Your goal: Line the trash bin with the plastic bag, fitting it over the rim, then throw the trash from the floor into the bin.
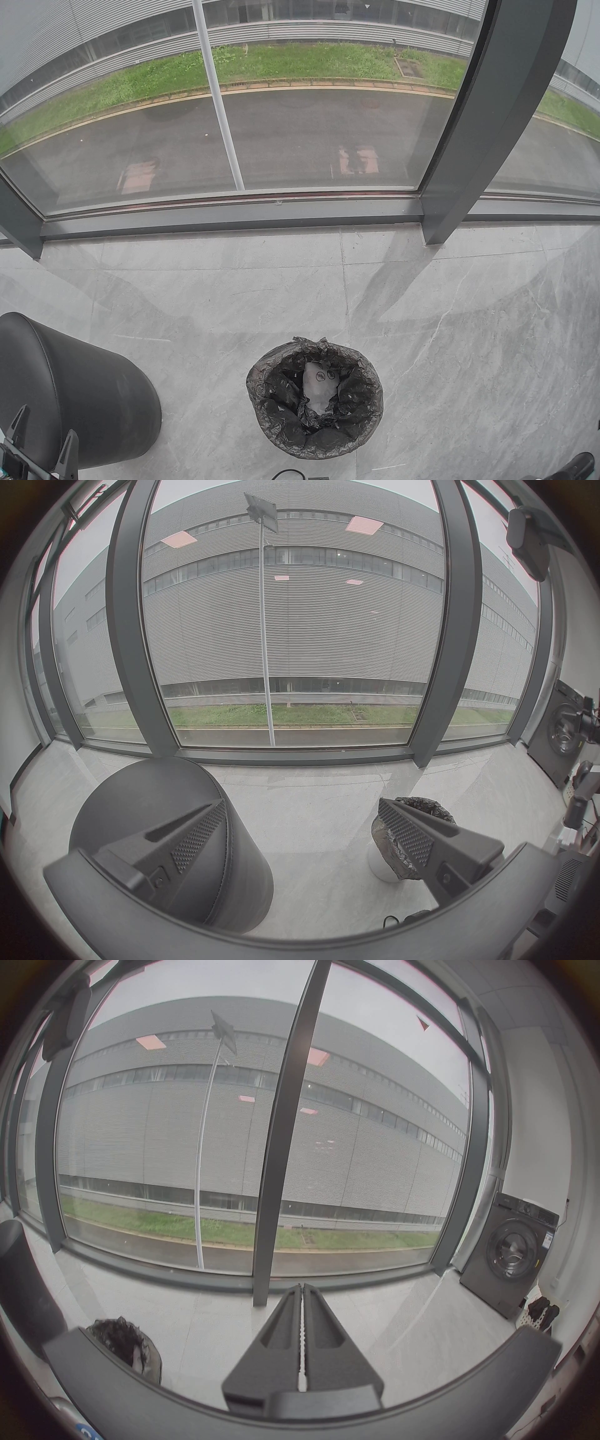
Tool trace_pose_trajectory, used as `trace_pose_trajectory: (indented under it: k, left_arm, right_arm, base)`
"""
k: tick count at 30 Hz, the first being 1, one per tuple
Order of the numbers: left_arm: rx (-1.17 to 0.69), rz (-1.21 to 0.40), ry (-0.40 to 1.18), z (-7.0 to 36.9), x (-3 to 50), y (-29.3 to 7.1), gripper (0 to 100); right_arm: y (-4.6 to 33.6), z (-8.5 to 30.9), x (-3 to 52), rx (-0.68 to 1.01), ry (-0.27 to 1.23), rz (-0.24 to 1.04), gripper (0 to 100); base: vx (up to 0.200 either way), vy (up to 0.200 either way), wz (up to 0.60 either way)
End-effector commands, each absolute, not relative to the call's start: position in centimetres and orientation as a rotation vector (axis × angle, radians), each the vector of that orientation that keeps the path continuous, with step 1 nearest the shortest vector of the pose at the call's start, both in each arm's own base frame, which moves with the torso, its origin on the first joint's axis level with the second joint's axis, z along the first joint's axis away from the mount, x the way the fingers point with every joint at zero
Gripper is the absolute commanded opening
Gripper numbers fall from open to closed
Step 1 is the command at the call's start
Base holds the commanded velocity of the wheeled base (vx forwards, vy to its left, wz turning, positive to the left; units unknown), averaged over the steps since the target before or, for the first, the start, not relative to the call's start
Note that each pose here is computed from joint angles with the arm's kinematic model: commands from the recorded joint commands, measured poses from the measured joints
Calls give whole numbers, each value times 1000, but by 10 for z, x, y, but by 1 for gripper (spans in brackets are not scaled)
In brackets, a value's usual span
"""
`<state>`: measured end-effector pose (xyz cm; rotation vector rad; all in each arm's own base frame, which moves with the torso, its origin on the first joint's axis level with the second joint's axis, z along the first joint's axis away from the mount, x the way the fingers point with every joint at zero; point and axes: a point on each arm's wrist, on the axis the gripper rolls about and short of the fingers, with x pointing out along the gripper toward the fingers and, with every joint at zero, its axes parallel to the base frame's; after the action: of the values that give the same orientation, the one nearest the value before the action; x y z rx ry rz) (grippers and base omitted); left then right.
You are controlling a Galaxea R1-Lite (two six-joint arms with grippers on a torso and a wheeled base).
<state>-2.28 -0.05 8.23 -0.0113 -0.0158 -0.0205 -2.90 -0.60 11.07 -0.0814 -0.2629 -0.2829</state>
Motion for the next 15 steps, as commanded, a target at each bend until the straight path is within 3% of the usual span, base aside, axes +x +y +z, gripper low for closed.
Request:
trace_pose_trajectory:
  k: [1, 7, 15]
  left_arm:
    - [-12, -20, -15, 77, -23, 0, 100]
    - [-12, -20, -15, 77, -23, 0, 100]
    - [-12, -20, -15, 77, -23, 0, 100]
  right_arm:
    - [-6, 94, -25, -82, -170, -274, 0]
    - [-6, 83, -24, -91, -61, -269, 0]
    - [-6, 83, -24, -81, -58, -261, 0]
  base:
    - [0, 0, 0]
    - [0, 0, 0]
    - [0, 0, 0]
